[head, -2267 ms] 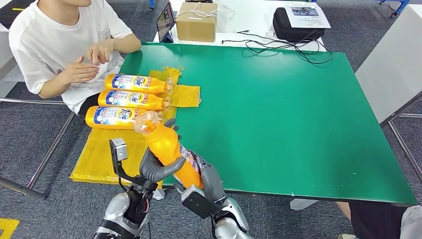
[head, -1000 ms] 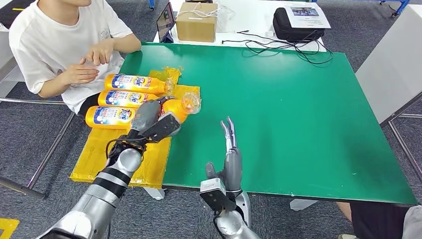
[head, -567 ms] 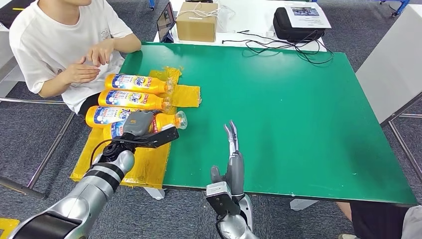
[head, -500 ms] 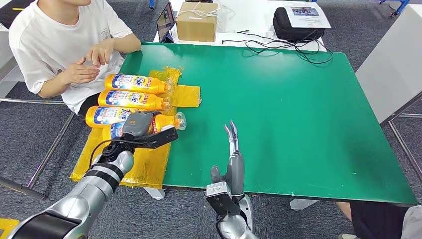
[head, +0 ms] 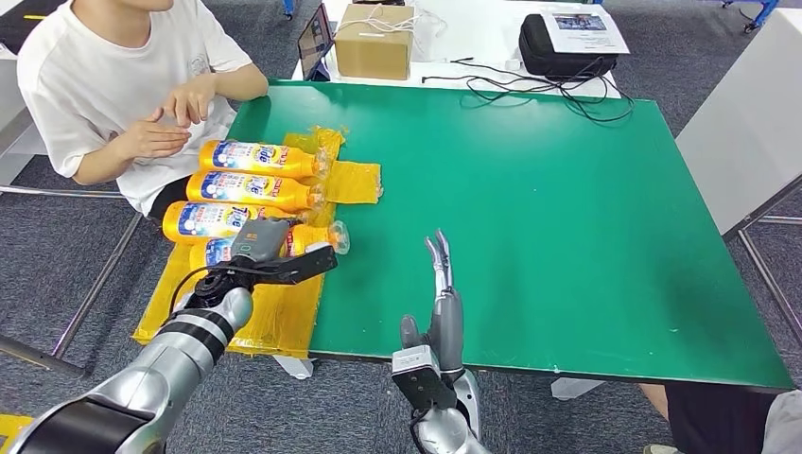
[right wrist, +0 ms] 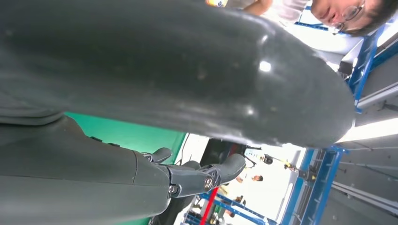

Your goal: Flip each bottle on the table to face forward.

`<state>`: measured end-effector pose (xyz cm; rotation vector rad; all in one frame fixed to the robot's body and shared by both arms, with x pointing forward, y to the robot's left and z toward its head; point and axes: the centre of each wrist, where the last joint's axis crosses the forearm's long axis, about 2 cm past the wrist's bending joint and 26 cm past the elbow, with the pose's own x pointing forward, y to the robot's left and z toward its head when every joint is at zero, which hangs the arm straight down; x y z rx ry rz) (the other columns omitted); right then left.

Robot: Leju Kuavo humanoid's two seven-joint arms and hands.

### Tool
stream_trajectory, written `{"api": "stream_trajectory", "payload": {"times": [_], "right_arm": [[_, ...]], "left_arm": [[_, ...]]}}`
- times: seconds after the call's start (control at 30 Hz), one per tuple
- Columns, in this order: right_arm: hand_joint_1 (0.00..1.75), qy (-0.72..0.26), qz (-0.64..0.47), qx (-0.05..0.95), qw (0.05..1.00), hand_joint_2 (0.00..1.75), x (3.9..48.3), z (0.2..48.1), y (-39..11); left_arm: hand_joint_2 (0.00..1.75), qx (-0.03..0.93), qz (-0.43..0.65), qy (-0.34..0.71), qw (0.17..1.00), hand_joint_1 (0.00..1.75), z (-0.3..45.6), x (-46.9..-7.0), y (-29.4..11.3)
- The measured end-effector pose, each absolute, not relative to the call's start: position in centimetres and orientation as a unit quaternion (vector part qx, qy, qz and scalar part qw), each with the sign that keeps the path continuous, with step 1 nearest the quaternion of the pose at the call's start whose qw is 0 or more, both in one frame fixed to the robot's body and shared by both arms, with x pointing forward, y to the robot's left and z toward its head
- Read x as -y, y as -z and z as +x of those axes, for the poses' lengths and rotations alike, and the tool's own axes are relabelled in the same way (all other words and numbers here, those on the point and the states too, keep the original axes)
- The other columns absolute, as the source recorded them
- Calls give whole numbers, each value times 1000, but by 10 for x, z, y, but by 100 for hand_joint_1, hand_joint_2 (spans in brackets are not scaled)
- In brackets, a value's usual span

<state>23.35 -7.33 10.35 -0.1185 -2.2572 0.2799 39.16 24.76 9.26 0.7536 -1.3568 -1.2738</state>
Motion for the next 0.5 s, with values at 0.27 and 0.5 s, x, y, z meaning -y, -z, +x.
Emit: {"api": "stream_trajectory", "payload": {"times": [0.27, 0.5], "right_arm": [[0, -109, -31, 892, 438, 0, 76, 228, -97], [0, -106, -16, 887, 449, 0, 77, 226, -94]], "left_arm": [[175, 503, 310, 591, 549, 146, 390, -268, -84], [175, 480, 270, 624, 554, 0, 390, -286, -81]]}}
